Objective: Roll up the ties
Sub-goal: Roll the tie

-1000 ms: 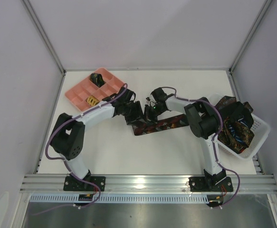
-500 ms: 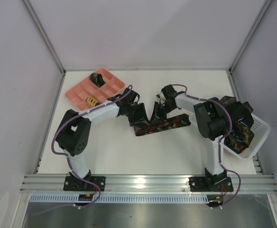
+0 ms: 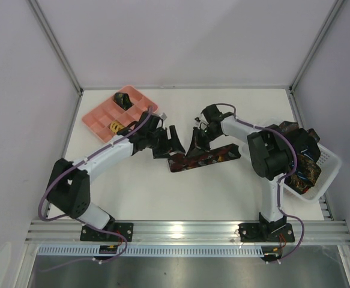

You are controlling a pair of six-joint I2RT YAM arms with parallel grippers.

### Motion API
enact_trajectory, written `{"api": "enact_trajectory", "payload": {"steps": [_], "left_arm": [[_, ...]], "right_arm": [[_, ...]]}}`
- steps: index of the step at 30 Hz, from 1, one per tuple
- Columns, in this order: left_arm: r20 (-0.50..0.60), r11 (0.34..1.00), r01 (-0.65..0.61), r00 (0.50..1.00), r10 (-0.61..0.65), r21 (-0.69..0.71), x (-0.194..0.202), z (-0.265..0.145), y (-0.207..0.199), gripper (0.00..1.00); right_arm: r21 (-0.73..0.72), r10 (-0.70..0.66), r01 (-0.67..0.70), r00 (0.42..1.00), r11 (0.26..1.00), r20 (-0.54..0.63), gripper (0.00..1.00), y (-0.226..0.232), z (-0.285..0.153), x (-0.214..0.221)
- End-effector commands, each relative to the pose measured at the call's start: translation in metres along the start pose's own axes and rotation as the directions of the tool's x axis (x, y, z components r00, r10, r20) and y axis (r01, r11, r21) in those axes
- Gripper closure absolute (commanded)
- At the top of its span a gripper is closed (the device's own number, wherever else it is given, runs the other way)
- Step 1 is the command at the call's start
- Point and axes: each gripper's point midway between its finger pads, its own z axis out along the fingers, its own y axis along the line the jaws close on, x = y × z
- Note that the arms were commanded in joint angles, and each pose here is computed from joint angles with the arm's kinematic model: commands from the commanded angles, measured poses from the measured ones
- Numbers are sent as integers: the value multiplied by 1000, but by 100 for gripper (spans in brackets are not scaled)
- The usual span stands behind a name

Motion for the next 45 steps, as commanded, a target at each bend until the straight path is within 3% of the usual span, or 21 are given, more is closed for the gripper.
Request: {"api": "enact_trajectory", "payload": {"steps": [1,11,19,29,34,39,42,43,45], "left_arm": [[64,1000,13,998,-14,2,-6,-21,10,21],[41,992,127,991,-127,-2,22,-18,54,21],[8,977,193,981,-194,96,24,3,50,9],[-25,964,248,969,-247,95,20,26,54,14],[97,1000,9,995,-8,-15,-5,-2,56,12],[140,967,-235,959,247,-98,-21,-24,55,0],[159,880,-441,869,468,-175,-38,-28,50,0],[158,822,-535,810,565,-196,-45,-28,47,0],[104,757,-619,756,646,-208,-43,-14,47,0]], "right_arm": [[-49,-107,109,994,993,36,100,44,-21,-1],[-41,-170,171,985,984,42,100,62,-23,0],[0,-137,137,991,991,-3,100,34,1,0],[47,-117,117,993,992,-3,100,6,7,2],[35,-116,115,993,993,21,100,11,0,-1],[-62,-101,106,993,992,65,100,36,-23,-12],[-96,-86,102,983,990,162,100,49,-62,-33],[-100,-79,99,979,990,191,100,50,-74,-38],[-112,-48,81,962,990,269,94,49,-108,-51]]}}
